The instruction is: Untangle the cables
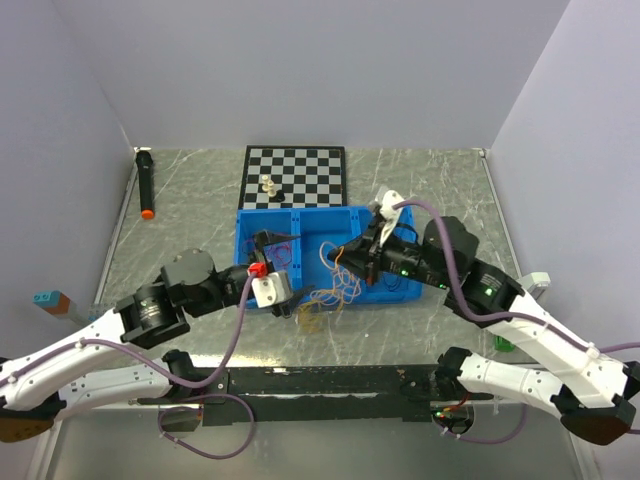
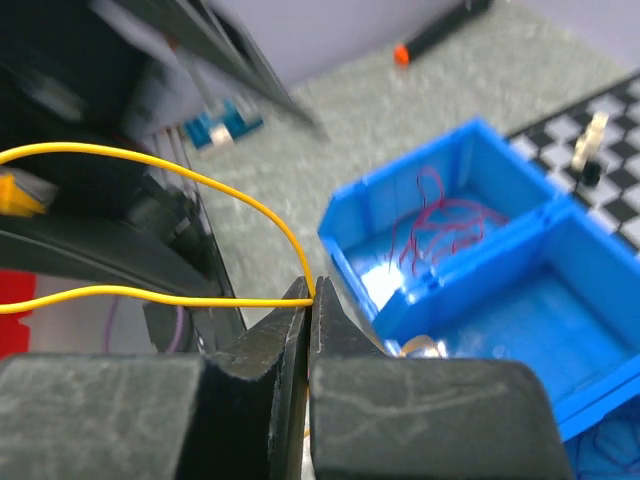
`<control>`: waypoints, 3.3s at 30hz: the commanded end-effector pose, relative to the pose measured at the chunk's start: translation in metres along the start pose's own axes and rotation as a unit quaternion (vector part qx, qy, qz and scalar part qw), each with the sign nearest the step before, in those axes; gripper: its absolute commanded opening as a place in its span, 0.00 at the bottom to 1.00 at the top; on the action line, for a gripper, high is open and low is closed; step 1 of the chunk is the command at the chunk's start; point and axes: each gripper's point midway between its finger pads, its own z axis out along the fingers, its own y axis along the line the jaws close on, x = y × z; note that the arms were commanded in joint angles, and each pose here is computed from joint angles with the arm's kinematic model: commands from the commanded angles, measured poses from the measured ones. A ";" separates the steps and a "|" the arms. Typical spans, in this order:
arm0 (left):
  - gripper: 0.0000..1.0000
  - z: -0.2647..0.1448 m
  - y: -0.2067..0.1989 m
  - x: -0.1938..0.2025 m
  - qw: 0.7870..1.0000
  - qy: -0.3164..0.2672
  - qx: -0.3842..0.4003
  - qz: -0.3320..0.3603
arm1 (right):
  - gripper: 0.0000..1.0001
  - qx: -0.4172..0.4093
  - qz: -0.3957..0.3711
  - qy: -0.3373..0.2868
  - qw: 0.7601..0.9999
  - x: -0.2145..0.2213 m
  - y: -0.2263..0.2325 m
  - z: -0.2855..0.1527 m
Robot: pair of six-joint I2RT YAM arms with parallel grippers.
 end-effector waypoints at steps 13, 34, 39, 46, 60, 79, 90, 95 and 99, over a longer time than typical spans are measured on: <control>0.97 0.014 -0.102 0.062 0.973 0.018 0.194 -0.120 | 0.00 -0.032 -0.015 -0.065 0.997 -0.062 0.026 -0.025; 0.25 0.035 -0.081 0.101 0.996 0.022 0.071 -0.039 | 0.00 -0.066 -0.014 -0.093 0.993 -0.087 0.046 -0.031; 0.02 0.031 -0.090 0.100 0.995 0.016 0.094 -0.038 | 0.00 -0.058 -0.020 -0.098 0.993 -0.094 0.045 -0.034; 0.01 -0.003 -0.144 0.132 0.965 0.048 0.251 0.049 | 0.00 0.021 -0.083 -0.148 0.985 -0.152 0.030 -0.073; 0.01 -0.119 -0.186 0.252 0.828 0.205 0.458 0.251 | 0.00 0.243 -0.158 -0.284 0.914 -0.235 -0.015 -0.200; 0.97 0.000 -0.079 0.093 0.992 0.062 0.099 -0.038 | 0.00 0.174 -0.144 -0.261 0.939 -0.233 0.005 -0.174; 0.97 0.031 -0.033 0.029 0.979 -0.029 -0.003 -0.200 | 0.00 0.093 -0.127 -0.266 0.951 -0.238 0.032 -0.156; 0.97 0.033 -0.025 -0.005 0.974 -0.080 0.012 -0.211 | 0.00 0.055 -0.117 -0.269 0.954 -0.236 0.043 -0.146; 0.97 0.030 -0.022 -0.026 0.977 -0.111 0.028 -0.181 | 0.00 0.033 -0.109 -0.262 0.958 -0.234 0.048 -0.134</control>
